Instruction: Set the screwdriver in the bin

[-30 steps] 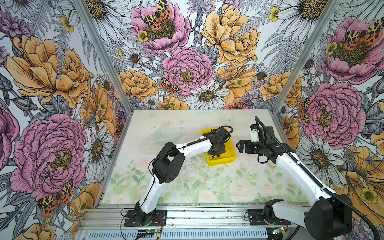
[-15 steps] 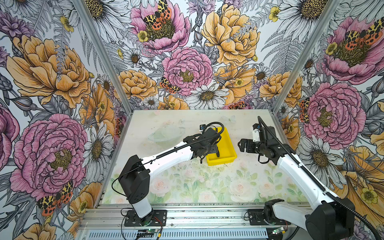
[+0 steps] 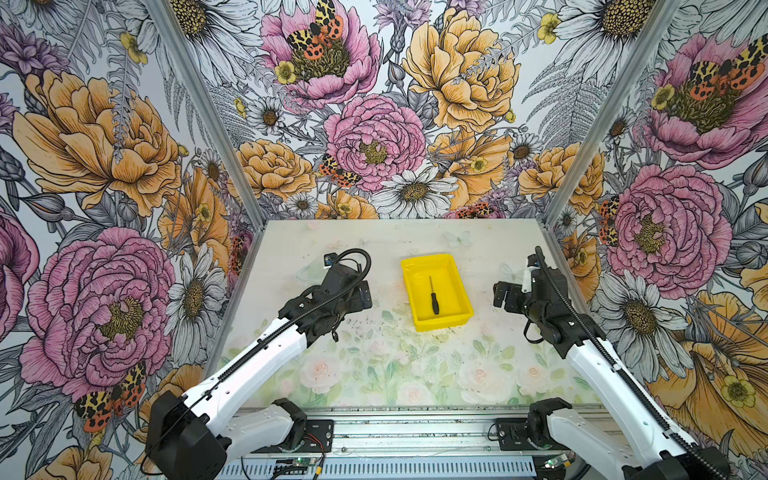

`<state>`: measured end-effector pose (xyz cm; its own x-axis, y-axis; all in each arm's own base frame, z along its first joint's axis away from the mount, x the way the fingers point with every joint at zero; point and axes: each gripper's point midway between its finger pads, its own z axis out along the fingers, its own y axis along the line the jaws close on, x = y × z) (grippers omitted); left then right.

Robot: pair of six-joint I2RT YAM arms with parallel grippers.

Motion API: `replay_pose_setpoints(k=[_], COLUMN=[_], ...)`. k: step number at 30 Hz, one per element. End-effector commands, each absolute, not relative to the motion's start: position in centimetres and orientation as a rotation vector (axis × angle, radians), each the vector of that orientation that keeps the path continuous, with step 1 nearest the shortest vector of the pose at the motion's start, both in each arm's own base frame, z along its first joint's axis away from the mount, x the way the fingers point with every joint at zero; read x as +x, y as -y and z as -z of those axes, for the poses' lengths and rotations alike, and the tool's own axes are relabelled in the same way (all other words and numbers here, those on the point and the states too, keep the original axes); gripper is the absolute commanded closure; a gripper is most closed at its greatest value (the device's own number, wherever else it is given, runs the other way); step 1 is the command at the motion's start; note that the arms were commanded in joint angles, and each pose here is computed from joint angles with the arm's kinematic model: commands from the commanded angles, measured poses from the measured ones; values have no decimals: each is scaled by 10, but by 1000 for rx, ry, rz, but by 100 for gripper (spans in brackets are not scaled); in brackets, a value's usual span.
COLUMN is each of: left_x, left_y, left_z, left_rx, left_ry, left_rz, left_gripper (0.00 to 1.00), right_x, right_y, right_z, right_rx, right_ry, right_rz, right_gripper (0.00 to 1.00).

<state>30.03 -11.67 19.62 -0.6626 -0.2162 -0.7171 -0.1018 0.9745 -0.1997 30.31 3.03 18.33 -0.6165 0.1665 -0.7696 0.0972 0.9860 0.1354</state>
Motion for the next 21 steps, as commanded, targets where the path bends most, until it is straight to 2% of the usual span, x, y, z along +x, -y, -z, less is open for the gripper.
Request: replay_pose_setpoints(k=[1,7,13,21], left_x=[302,284,270,276], left_y=[75,11,-8,-26], left_z=[-203,-195,-180,-147], left_rx=[-206,-291,-168,-271], left_ry=[-2204,-2034,-1903,-1884], left_rz=[49,-142,-217,-234], left_gripper=[1,2,1,1], right_x=[301,279,267,274], right_y=[-7,34,24,28], right_z=[-184,-173,-152,-140], right_rx=[258,380,236,179], right_ry=[-2154,-2023,-1961,-1897], right_rz=[21,223,176,234], right_gripper=[1,0,1,1])
